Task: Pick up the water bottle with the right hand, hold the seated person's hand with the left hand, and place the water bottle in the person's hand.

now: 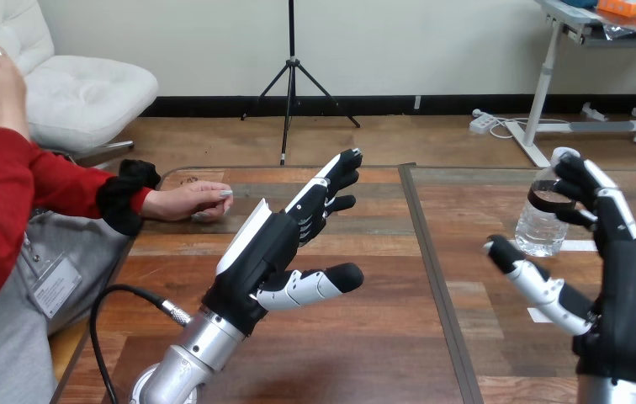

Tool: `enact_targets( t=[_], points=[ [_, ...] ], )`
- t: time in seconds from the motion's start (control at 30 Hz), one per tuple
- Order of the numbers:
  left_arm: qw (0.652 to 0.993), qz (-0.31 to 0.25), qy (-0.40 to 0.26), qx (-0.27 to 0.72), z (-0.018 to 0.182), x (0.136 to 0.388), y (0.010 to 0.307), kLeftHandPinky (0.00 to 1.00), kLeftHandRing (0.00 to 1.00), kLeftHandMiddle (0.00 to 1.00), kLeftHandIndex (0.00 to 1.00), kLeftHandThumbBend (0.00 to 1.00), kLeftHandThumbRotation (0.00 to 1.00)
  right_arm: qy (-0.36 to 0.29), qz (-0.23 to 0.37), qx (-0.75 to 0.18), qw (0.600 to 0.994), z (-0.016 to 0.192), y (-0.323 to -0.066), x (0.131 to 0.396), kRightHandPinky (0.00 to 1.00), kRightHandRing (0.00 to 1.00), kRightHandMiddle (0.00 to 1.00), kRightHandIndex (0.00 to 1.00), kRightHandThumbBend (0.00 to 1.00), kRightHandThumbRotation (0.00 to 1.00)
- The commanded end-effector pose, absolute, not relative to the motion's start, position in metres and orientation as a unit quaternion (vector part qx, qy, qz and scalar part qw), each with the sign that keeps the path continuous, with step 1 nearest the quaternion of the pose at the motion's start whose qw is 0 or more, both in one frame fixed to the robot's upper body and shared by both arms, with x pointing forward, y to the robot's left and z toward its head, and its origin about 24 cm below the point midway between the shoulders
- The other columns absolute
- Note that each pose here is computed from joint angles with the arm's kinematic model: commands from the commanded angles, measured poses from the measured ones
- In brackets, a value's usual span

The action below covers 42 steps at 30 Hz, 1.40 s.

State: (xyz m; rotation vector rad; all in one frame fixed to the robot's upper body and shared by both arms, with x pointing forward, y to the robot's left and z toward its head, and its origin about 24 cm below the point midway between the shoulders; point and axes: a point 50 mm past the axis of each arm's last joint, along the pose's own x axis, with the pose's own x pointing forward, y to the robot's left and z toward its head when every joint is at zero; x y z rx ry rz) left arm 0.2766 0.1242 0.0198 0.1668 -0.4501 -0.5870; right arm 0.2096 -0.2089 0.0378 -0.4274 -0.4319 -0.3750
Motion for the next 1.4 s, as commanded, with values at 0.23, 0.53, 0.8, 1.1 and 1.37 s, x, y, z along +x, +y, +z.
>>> enact_targets(
  t=[0.23,0.53,0.8,1.1,1.37],
  points=[
    [0.92,-0.282,-0.259,0.085,0.041,0.292,0.122,0.88,0.95,0.97,0.96,1.0,0.7,-0.253,-0.199,-0.208,0.924,0.062,-0.221,0.231,0.68,0.8,0.81,0.83,1.0,0.6],
    [0.919,-0.281,-0.263,0.083,0.042,0.292,0.122,0.87,0.95,0.96,0.96,1.0,0.7,-0.242,-0.211,-0.217,0.922,0.063,-0.231,0.238,0.66,0.8,0.82,0.83,1.0,0.59],
    [0.92,-0.279,-0.264,0.081,0.043,0.293,0.123,0.86,0.94,0.96,0.95,1.0,0.7,-0.237,-0.22,-0.23,0.918,0.069,-0.239,0.243,0.64,0.8,0.82,0.83,1.0,0.59],
    [0.92,-0.278,-0.265,0.083,0.043,0.292,0.124,0.86,0.95,0.96,0.95,1.0,0.7,-0.229,-0.226,-0.26,0.91,0.08,-0.248,0.247,0.67,0.84,0.85,0.86,1.0,0.58],
    [0.92,-0.278,-0.262,0.081,0.041,0.291,0.124,0.86,0.95,0.96,0.95,1.0,0.7,-0.226,-0.226,-0.301,0.898,0.094,-0.258,0.253,0.69,0.86,0.86,0.88,1.0,0.57]
  ],
)
